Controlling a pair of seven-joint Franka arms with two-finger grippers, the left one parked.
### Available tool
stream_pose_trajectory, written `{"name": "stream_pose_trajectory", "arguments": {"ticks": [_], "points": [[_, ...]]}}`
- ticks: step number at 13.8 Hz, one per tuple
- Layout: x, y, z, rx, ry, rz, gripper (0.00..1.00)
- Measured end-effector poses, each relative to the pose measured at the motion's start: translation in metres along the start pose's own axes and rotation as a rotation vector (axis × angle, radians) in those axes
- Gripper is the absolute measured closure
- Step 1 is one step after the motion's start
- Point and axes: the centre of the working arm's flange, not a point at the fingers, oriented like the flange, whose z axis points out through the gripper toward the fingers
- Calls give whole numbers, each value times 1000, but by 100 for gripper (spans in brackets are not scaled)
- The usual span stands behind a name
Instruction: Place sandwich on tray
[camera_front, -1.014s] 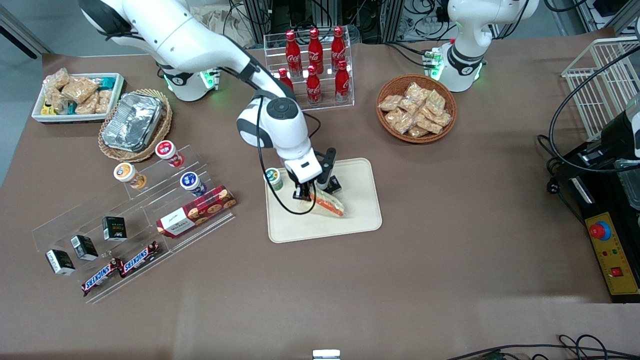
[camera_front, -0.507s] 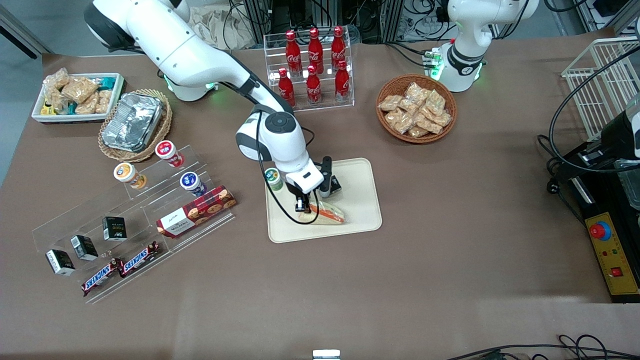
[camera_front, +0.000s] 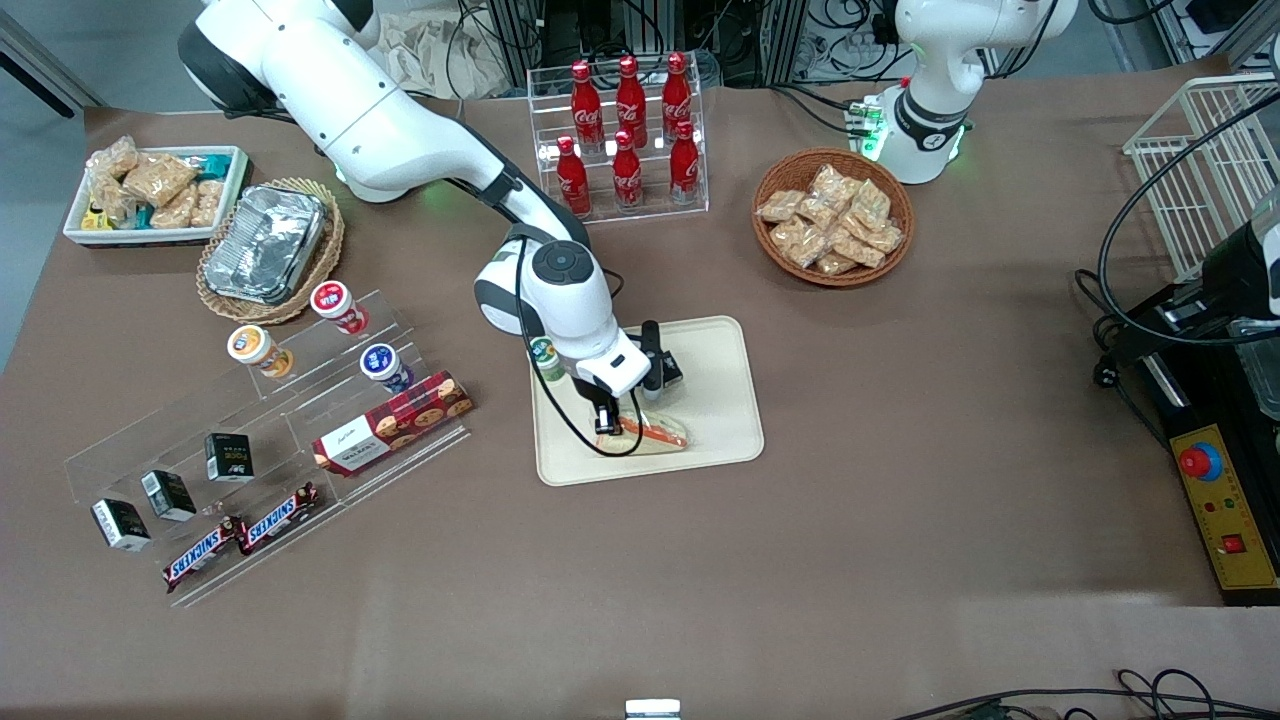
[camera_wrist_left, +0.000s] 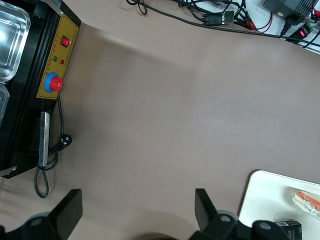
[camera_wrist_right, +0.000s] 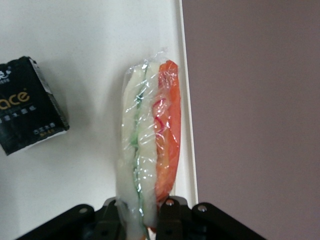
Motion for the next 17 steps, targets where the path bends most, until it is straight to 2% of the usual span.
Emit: {"name": "stream_pose_trajectory", "arguments": {"ticks": [2,3,10,11,14,17], "points": [[4,-3,0,1,2,-6,80],[5,-3,-1,-1,4,-5,73],[12,10,-14,-27,27,31,4],[13,11,-16,-30,29,34,0],[13,13,-28,-21,3,91,0],[28,5,-65,-16,-58,307,0]]}}
